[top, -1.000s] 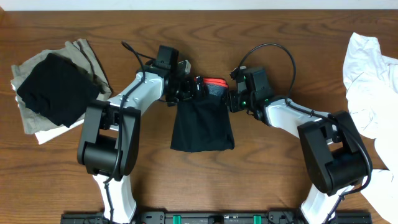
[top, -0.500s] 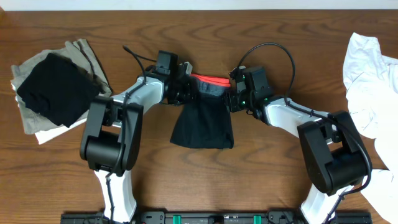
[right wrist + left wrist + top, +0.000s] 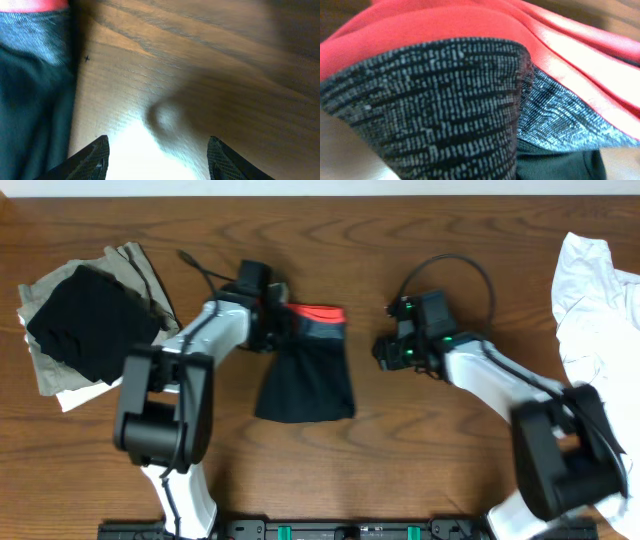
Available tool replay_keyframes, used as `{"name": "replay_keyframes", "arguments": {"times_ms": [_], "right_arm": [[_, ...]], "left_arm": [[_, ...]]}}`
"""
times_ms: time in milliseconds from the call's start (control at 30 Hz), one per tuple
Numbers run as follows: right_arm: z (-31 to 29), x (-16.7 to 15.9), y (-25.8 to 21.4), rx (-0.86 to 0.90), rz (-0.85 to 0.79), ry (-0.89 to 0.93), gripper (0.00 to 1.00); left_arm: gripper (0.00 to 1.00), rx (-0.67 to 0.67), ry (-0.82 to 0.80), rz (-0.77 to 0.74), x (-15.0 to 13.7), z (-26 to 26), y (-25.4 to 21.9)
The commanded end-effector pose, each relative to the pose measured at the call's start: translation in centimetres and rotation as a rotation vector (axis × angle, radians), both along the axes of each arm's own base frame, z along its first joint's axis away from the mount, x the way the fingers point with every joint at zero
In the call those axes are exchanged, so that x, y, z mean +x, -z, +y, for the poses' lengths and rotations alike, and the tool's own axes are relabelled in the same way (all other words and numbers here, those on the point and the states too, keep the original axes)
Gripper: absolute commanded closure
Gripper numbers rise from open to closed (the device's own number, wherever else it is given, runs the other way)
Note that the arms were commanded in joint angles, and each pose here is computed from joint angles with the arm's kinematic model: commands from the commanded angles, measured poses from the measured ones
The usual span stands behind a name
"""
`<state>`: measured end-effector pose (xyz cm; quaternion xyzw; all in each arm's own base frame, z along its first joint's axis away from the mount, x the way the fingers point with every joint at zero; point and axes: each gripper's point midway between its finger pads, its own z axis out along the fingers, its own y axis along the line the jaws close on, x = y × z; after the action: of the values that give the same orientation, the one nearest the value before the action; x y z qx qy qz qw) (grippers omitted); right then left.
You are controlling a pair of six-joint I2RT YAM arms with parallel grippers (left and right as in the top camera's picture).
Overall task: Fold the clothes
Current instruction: 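Carry the bundle left with the left gripper onto the clothes stack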
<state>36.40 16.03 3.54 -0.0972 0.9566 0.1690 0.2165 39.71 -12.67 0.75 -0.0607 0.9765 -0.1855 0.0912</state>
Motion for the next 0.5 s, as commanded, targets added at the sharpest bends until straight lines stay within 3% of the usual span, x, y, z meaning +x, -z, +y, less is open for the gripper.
{"name": "replay_keyframes", "arguments": {"times_ms": [0, 233, 467], "right_arm": [[-1.1, 0.4, -5.7, 0.012, -0.135, -0.006, 0.39], [-3.1, -1.9, -11.5, -0.001, -0.221, 0.014, 0.37], [-3.6, -3.8, -11.9, -0.011, -0.187, 0.013, 0.36]], "left_arm": [[0.94, 0.25, -0.129, -0.071, 1.4, 7.6, -1.2], [0.94, 0.399, -0.203, -0.198, 2.4, 14.4, -6.2], [0.94, 0.508, -0.239, -0.278, 3.3, 19.4, -9.5]]}}
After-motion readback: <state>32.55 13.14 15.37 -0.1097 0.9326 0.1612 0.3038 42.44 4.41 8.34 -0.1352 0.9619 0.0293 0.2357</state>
